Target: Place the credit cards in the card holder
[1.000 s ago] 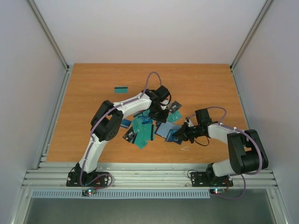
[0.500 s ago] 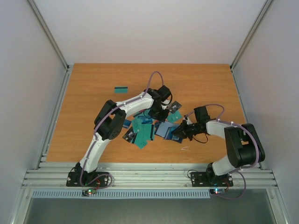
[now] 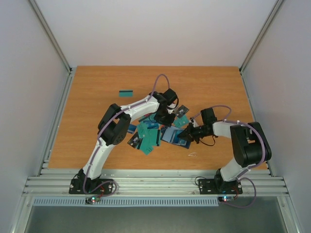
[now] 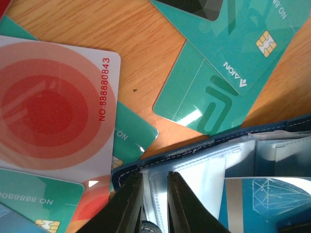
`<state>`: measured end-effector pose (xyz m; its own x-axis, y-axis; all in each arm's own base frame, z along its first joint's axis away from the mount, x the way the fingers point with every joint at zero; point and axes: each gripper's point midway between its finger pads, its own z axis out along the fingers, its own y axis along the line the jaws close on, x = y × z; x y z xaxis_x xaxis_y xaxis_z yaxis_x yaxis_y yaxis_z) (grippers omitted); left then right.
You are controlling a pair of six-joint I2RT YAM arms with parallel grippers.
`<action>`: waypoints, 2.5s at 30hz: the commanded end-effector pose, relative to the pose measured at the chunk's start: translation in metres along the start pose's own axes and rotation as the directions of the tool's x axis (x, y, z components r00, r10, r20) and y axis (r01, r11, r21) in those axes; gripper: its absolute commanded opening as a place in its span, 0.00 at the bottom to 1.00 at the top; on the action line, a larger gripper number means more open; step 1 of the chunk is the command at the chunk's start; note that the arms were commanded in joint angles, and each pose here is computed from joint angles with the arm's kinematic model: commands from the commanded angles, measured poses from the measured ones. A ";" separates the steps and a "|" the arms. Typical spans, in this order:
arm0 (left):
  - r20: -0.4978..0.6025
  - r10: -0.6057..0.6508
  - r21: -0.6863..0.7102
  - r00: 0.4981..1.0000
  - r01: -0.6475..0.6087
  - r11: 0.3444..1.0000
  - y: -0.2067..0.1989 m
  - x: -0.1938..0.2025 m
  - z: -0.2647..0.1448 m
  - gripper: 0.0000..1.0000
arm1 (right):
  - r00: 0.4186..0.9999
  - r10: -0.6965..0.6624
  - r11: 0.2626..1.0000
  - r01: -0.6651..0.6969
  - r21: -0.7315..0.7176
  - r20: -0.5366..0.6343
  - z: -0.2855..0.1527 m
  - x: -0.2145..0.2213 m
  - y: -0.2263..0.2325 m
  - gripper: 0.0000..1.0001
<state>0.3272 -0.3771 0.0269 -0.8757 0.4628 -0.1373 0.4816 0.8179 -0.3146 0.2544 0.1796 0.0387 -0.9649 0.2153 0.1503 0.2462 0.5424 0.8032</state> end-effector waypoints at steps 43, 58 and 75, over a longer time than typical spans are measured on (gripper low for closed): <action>-0.050 -0.104 0.121 0.993 0.109 0.987 -0.014 0.010 -0.018 0.17 | 0.998 -0.057 0.998 0.056 0.027 0.029 0.026 -0.019 -0.021 0.01; -0.026 -0.129 -0.083 0.991 0.127 0.988 0.016 0.020 -0.047 0.24 | 1.000 -0.017 0.997 0.015 0.078 0.025 0.033 -0.018 -0.039 0.01; -0.194 -0.183 -0.041 0.964 0.179 0.983 0.022 0.058 0.012 0.15 | 1.000 -0.025 0.996 0.024 0.084 0.006 0.044 -0.016 -0.029 0.01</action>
<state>0.3025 -0.3372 0.0255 -0.9331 0.3584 0.0299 0.3359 0.8981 -0.2840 0.2748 0.2014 0.0204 -0.9844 0.1597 0.0738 0.1461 0.5089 0.8483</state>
